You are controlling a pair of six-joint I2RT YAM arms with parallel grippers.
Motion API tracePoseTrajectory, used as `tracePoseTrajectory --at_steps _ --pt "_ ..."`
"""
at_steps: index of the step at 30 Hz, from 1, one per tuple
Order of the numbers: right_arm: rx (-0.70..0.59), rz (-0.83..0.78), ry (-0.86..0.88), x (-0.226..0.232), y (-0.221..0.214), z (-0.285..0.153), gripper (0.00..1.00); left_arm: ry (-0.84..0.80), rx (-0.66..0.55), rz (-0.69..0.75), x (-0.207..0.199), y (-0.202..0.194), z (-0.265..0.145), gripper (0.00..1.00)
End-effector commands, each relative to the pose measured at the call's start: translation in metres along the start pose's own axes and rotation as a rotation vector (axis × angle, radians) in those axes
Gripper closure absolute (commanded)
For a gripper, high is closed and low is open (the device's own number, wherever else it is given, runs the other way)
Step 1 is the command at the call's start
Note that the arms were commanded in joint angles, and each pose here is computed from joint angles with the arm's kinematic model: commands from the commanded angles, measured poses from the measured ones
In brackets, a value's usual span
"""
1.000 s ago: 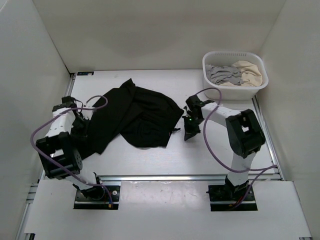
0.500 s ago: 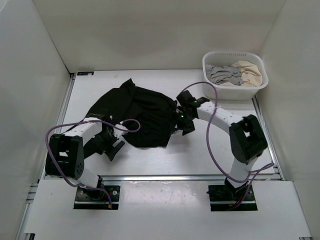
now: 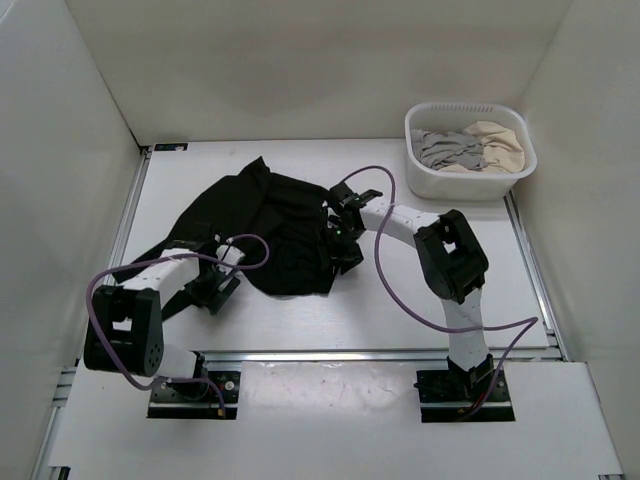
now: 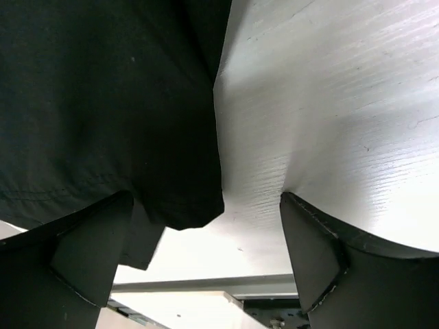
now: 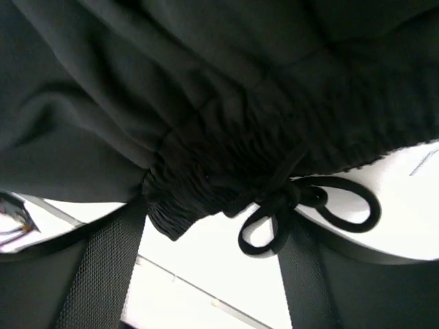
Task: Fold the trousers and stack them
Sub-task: Flatten the trousers out
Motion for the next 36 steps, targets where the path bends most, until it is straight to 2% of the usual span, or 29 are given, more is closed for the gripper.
tracePoseTrajectory --at_steps 1,3,4,5,6,7,12,14,17,20,21,24,27,29,31,32,35,36 --pt "0.124 0.008 -0.016 -0.007 -0.024 0.008 0.30 0.031 -0.010 0.012 -0.002 -0.006 0.015 0.00" --pt "0.152 0.010 -0.029 -0.013 -0.032 0.010 0.46 0.021 -0.012 0.046 -0.002 -0.005 0.018 0.00" --pt "0.161 0.014 -0.033 -0.015 -0.037 0.010 0.71 0.000 -0.004 0.049 -0.005 -0.005 0.022 0.26" --pt "0.168 0.008 -0.036 -0.017 -0.040 0.011 0.84 -0.006 0.004 0.051 -0.006 -0.006 0.023 0.53" --pt "0.161 0.019 -0.045 -0.023 -0.039 0.008 0.93 -0.005 0.003 0.037 -0.005 -0.005 0.021 0.75" --pt "0.154 0.040 -0.045 -0.025 -0.040 0.003 1.00 0.005 0.007 0.036 -0.002 -0.002 0.021 0.86" --pt "0.072 0.212 -0.052 -0.076 -0.050 -0.027 1.00 0.046 -0.027 0.037 0.014 0.008 -0.008 0.86" --pt "0.025 0.285 -0.079 -0.102 -0.053 -0.047 1.00 0.076 -0.087 0.037 0.025 0.022 -0.031 0.86" --pt "0.026 0.363 -0.089 -0.131 -0.075 -0.057 1.00 0.083 -0.105 0.034 0.038 0.024 -0.052 0.86" --pt "0.007 0.306 -0.043 -0.123 -0.076 -0.063 1.00 0.061 -0.152 0.006 0.047 0.033 -0.072 0.86" --pt "-0.009 0.278 -0.036 -0.115 -0.071 -0.066 0.96 0.052 -0.169 0.006 0.048 0.037 -0.078 0.86" --pt "-0.047 0.208 -0.126 -0.103 -0.061 -0.075 1.00 0.021 -0.228 0.000 0.053 0.055 -0.099 0.86" --pt "-0.135 0.274 -0.223 -0.126 -0.053 -0.091 1.00 0.054 -0.294 -0.014 0.067 0.072 -0.123 0.86" --pt "-0.135 0.333 -0.265 -0.152 -0.055 -0.102 1.00 0.063 -0.303 -0.034 0.077 0.080 -0.126 0.86" --pt "-0.097 0.369 -0.309 -0.171 -0.066 -0.110 1.00 0.122 -0.308 -0.068 0.104 0.089 -0.137 0.86" --pt "-0.104 0.388 -0.332 -0.185 -0.068 -0.119 1.00 0.212 -0.349 -0.124 0.139 0.096 -0.156 0.86" --pt "-0.113 0.450 -0.424 -0.218 -0.075 -0.140 1.00 0.262 -0.351 -0.214 0.201 0.110 -0.153 0.86" --pt "-0.140 0.461 -0.436 -0.225 -0.069 -0.149 1.00 0.274 -0.360 -0.284 0.225 0.110 -0.151 0.86"
Point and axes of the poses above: each gripper's point midway between its finger pads, its own z axis out along the fingers, its own x axis along the line the jaws close on, y = z × x, the point moved 2 cm from there along -z, back along the fingers, and after that the axes turned 5 degrees about z, right-handed, at the moved point
